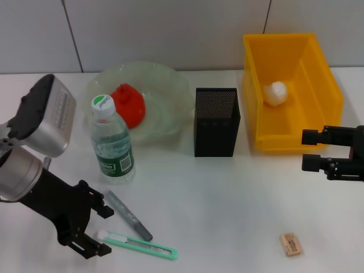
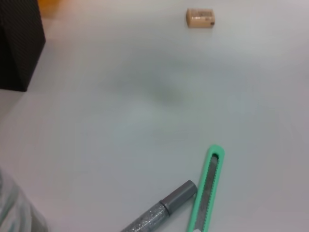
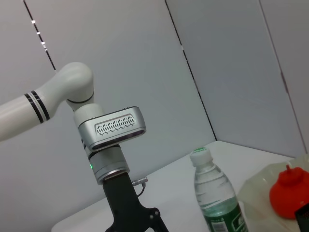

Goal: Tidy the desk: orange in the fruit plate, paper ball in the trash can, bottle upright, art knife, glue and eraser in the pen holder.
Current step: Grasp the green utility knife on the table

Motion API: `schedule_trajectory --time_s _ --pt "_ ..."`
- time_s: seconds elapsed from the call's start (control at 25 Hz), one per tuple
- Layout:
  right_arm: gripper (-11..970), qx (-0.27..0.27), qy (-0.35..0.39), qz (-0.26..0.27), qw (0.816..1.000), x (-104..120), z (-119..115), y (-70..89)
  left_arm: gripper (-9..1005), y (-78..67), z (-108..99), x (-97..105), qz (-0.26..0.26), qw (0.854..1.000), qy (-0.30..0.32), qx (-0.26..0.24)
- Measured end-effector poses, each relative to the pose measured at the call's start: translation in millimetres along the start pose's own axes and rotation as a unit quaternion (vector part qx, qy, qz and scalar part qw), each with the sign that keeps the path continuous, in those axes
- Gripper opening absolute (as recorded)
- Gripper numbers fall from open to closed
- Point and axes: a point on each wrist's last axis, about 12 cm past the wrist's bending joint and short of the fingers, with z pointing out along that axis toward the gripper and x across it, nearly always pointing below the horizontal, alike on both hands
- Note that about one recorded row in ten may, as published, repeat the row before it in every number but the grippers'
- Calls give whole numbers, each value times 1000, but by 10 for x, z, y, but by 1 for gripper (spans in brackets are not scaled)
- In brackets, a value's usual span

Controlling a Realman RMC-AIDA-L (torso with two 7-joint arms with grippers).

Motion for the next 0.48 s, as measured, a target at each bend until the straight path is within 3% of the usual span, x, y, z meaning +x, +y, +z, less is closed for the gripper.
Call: schedule_trajectory --time_s 0.48 --pt "723 8 -1 0 1000 -21 47 -47 702 107 137 -90 24 999 47 11"
